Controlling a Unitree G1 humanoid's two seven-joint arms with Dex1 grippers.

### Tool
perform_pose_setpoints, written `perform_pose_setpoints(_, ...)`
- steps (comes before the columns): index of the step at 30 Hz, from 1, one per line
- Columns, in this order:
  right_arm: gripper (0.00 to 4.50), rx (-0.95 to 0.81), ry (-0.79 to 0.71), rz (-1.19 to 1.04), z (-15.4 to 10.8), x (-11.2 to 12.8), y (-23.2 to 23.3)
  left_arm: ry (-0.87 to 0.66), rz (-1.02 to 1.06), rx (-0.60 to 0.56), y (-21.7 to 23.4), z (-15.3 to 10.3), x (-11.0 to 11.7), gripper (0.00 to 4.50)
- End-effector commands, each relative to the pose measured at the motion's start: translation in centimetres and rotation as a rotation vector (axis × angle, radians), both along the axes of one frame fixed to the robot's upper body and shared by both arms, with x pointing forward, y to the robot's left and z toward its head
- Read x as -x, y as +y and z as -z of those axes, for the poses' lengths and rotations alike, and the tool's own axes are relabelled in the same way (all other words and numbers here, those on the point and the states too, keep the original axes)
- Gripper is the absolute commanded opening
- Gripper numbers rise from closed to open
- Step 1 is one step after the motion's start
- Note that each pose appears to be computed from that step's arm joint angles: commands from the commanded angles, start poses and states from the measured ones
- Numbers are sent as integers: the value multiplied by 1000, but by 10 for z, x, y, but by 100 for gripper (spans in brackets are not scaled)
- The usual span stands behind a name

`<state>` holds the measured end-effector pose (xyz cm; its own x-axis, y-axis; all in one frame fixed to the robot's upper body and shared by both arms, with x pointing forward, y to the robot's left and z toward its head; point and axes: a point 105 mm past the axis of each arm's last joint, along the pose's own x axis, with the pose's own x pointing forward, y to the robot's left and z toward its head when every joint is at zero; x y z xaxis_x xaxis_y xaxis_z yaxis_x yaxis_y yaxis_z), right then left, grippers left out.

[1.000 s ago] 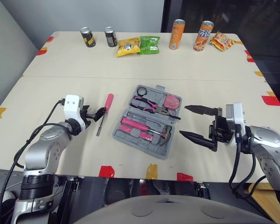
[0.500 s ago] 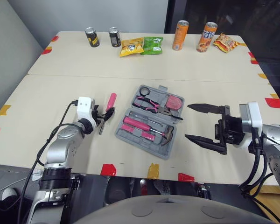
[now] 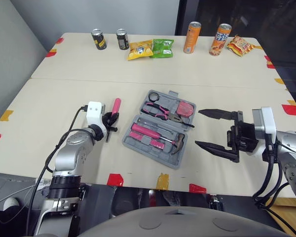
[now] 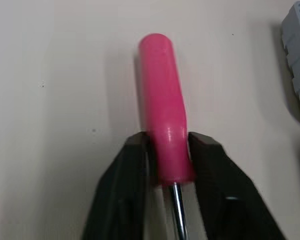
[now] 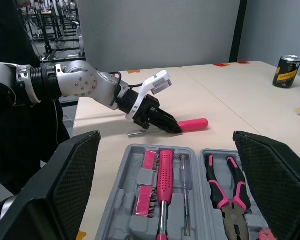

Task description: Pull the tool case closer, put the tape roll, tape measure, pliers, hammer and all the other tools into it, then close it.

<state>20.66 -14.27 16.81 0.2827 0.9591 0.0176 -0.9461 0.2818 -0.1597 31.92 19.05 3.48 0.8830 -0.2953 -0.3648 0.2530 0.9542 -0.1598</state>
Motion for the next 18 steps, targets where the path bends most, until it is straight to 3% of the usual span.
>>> perform_pose_setpoints(1,450,8,-30,-11,-6,0,2,33,31,10,-3,6,13,46)
perform_pose_setpoints(6,450,14,-20,-29,-5,2,3,-2,32,26,6,-7,31,46)
perform_pose_setpoints(9,450,34,-6,-57,-2,7,3,-10,13,22,16,-14,53,46)
perform_pose_setpoints(14,450,63,3,-96,1,13,3,37,-88,-25,36,-13,84,46)
perform_pose_setpoints(18,450,60,9,-107,3,14,4,60,-142,-40,46,-9,94,46)
